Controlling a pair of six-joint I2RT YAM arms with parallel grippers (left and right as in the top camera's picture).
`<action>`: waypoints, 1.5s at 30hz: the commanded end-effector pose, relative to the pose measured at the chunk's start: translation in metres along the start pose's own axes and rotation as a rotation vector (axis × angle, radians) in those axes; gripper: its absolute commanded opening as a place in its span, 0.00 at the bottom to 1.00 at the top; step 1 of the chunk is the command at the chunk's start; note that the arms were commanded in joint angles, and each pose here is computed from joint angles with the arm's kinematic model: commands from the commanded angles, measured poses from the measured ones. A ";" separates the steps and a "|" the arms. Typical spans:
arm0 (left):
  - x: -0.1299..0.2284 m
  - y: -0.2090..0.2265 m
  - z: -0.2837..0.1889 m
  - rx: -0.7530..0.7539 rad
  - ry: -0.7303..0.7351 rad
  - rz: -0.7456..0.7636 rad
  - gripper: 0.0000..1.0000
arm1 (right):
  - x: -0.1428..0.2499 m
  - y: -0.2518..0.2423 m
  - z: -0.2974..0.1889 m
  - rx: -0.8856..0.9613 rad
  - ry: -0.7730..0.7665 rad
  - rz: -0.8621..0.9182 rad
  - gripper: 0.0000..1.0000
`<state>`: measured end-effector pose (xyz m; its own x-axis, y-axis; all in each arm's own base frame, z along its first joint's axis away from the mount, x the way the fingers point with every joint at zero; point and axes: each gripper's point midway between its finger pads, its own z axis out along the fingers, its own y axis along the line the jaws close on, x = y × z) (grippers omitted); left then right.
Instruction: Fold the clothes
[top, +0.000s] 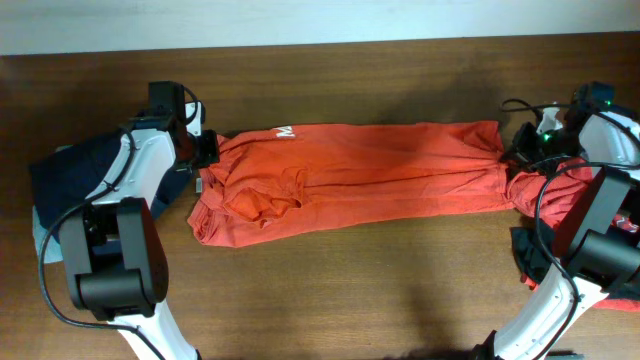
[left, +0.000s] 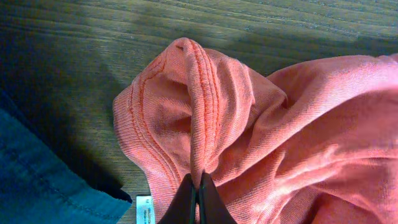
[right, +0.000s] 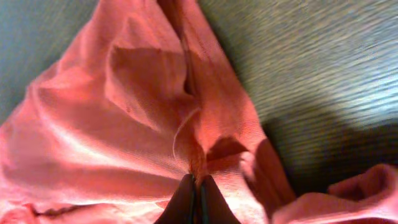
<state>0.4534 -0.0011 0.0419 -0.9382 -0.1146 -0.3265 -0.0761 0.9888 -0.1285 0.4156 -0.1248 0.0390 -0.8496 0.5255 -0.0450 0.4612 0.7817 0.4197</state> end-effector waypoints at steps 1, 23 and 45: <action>-0.004 0.000 0.000 0.000 -0.007 -0.003 0.00 | -0.010 -0.013 -0.006 0.086 -0.037 -0.058 0.04; -0.057 -0.070 -0.201 0.142 -0.288 0.128 0.21 | 0.015 -0.050 -0.037 0.138 0.063 0.178 0.16; -0.032 -0.094 -0.172 -0.002 -0.187 0.328 0.32 | 0.017 -0.116 -0.059 -0.007 -0.065 0.269 0.16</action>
<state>0.4282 -0.0762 0.2365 -0.8260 0.1816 -0.5336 0.2138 0.9769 0.0016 0.2832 -0.2550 0.0130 -0.5288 0.8445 0.0846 0.8442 0.5131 0.1554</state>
